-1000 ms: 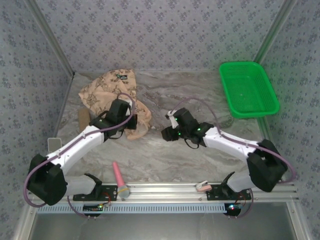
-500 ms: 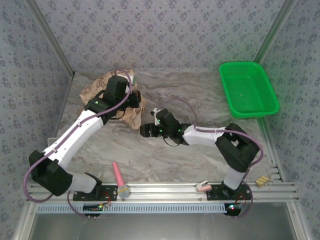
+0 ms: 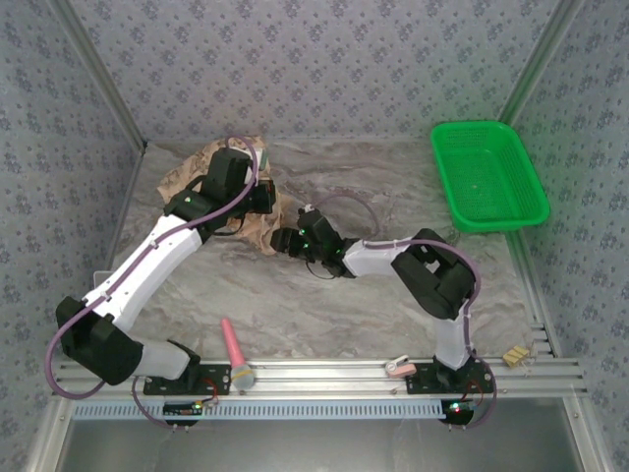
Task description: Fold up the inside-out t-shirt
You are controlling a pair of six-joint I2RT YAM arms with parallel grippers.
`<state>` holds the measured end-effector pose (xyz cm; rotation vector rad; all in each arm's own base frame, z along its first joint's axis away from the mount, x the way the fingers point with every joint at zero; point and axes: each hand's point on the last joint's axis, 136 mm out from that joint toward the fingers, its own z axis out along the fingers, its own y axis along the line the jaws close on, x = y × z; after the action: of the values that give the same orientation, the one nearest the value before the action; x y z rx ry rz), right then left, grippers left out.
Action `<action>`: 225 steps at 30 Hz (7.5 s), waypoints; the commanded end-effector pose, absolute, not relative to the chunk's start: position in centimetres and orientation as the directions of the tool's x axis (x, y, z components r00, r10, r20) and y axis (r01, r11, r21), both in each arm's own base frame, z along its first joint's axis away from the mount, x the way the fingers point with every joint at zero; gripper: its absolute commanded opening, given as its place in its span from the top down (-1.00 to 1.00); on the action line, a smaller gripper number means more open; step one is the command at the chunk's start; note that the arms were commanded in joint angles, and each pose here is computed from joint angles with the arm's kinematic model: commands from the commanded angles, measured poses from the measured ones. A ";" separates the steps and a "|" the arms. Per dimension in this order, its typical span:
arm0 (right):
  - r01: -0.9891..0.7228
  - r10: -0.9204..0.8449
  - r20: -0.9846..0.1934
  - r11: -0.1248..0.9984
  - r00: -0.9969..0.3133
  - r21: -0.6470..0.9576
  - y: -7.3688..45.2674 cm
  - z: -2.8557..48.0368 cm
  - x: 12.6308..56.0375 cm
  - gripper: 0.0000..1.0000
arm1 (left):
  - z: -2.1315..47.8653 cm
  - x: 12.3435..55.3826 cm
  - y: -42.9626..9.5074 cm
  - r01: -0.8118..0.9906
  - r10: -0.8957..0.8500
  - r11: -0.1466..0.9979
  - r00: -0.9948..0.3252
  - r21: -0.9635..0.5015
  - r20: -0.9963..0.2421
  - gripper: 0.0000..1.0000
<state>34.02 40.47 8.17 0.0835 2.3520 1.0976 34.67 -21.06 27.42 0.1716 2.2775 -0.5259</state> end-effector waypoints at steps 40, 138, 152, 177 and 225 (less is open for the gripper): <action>-0.317 0.086 -0.992 0.942 -0.094 0.112 17.7 55.1 28.4 1.00 | 54.0 26.9 -23.0 0.654 -0.130 0.744 -0.065 -0.141 -0.989 1.00; -0.271 -0.251 -0.106 0.846 -0.962 0.459 19.8 6.6 10.9 0.24 | 8.5 11.6 -25.9 0.362 0.463 0.622 -0.885 -0.695 -0.047 0.67; -0.646 -0.453 -0.523 0.713 -0.722 0.274 30.8 12.9 25.5 -0.22 | 11.4 27.2 -19.1 -0.023 -0.182 0.831 -0.956 -0.556 -0.232 -0.09; -0.804 -0.748 -0.454 0.175 -0.484 0.568 40.1 11.9 9.2 0.50 | 10.1 29.9 -15.3 -0.101 -0.260 0.818 -0.943 -0.566 -0.206 -0.05; -0.503 -0.353 -0.542 0.851 -0.762 0.152 29.2 9.6 24.5 -0.13 | 7.0 27.2 -25.8 0.114 0.021 0.794 -0.987 -0.597 -0.161 -0.01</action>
<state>21.95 31.32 11.91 -0.8618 2.4560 0.6445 28.94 -24.26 5.39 0.0699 2.8530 -0.8319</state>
